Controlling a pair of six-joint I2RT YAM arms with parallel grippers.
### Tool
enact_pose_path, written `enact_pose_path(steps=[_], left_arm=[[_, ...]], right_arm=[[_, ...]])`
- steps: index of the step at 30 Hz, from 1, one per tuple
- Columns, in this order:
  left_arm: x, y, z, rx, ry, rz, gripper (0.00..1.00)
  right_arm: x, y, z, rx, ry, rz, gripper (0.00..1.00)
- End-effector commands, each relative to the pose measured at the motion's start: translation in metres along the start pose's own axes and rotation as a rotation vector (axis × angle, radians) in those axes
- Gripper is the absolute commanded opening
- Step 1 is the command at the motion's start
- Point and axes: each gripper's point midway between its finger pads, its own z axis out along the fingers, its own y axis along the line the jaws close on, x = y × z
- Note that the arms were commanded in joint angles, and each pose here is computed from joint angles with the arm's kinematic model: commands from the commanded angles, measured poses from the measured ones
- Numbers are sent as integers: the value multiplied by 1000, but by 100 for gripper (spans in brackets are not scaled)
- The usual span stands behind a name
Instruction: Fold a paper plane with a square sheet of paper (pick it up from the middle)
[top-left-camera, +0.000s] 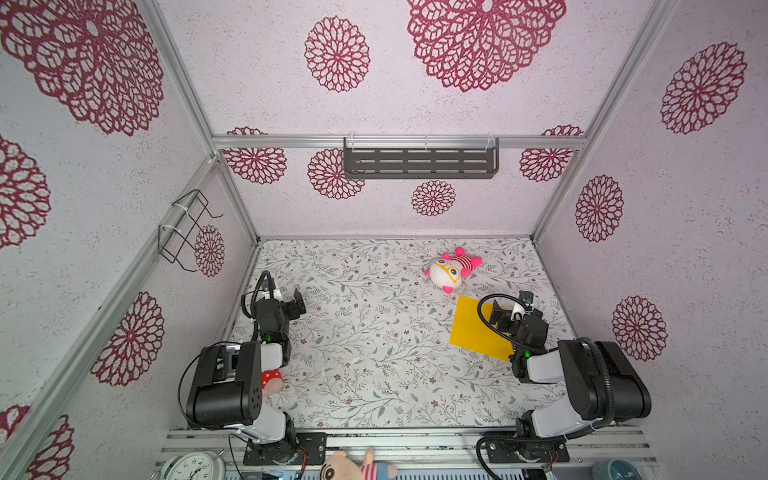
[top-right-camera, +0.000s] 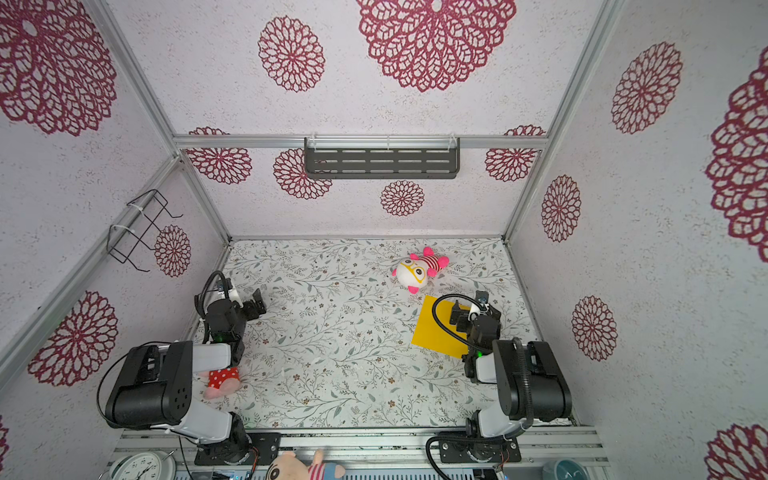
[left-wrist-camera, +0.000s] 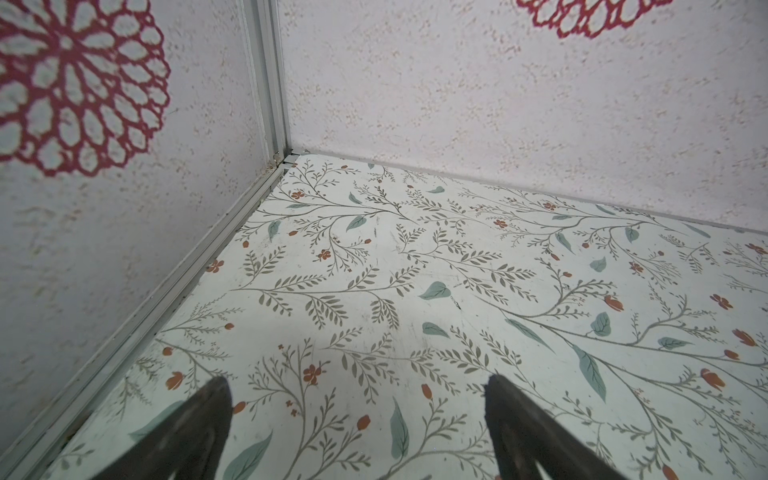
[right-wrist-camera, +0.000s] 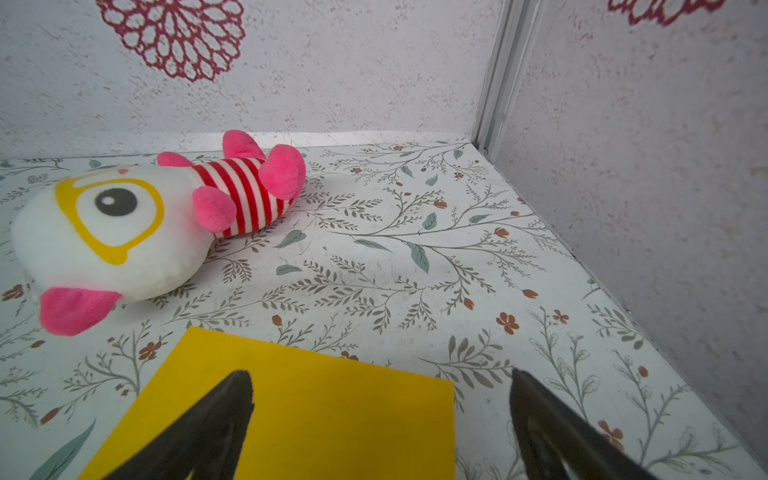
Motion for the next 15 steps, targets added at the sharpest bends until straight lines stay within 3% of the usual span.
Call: enact_pose_path(steps=[1,6,9,15], left_arm=[[-13,1,-2,1,-40,7,97],[-46,2,-20,-38,-36,8,97],[-79,-10,-37,-34,-42,-55,97],[-125,-52,-72,120,47,-260,97]], right_arm=[[-23,-6,-4,31,-63,38,99],[-45,-15,-7,89,-27,59,99],[-57,-22,-9,141,45,195,99],[-57,13,-15,-33,248,324,99]])
